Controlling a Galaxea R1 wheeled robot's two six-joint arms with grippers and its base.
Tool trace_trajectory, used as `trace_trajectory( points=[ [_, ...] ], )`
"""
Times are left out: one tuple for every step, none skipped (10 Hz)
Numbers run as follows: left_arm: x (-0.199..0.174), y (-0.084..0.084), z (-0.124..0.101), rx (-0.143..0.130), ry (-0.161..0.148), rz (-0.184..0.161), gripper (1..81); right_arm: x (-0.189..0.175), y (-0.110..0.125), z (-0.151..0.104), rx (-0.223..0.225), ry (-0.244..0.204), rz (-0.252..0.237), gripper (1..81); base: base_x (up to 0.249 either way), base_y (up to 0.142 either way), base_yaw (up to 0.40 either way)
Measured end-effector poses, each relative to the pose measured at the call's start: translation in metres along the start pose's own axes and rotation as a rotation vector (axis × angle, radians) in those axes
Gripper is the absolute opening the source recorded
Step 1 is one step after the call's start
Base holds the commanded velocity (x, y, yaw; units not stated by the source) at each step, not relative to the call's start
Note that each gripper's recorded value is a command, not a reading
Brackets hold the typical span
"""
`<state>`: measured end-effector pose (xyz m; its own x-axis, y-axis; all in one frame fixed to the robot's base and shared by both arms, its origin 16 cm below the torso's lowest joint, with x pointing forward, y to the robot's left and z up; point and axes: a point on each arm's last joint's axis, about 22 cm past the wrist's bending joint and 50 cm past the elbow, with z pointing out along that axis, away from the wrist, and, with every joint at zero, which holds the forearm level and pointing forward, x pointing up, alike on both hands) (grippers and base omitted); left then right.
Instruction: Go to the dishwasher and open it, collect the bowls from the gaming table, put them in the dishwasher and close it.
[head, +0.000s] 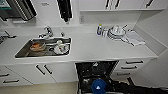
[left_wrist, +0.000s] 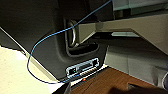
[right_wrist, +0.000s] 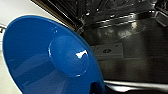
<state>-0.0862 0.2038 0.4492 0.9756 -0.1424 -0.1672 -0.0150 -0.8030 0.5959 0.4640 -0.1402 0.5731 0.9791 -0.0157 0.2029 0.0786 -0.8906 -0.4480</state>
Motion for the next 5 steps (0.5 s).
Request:
trace_trajectory(
  points=[
    [-0.001, -0.001, 0.000, 0.003, -0.001, 0.000, 81.1, 0.016, -0.013, 0.008, 0.006, 0.018, -0.007, 1.0, 0.000, 0.000, 0.000],
    [0.000, -0.001, 0.000, 0.003, -0.001, 0.000, 81.1, 0.030, -0.020, 0.014, 0.000, 0.032, -0.012, 1.0, 0.000, 0.000, 0.000],
    [-0.001, 0.000, 0.000, 0.003, -0.001, -0.001, 81.1, 0.046, -0.023, 0.015, -0.008, 0.051, -0.016, 1.0, 0.000, 0.000, 0.000],
    [-0.001, 0.000, 0.000, 0.003, -0.002, -0.001, 81.1, 0.066, -0.025, 0.013, -0.017, 0.074, -0.022, 1.0, 0.000, 0.000, 0.000],
    [-0.001, 0.001, 0.001, 0.000, -0.001, -0.001, 81.1, 0.085, -0.026, 0.008, -0.020, 0.098, -0.027, 1.0, 0.000, 0.000, 0.000]
  ],
)
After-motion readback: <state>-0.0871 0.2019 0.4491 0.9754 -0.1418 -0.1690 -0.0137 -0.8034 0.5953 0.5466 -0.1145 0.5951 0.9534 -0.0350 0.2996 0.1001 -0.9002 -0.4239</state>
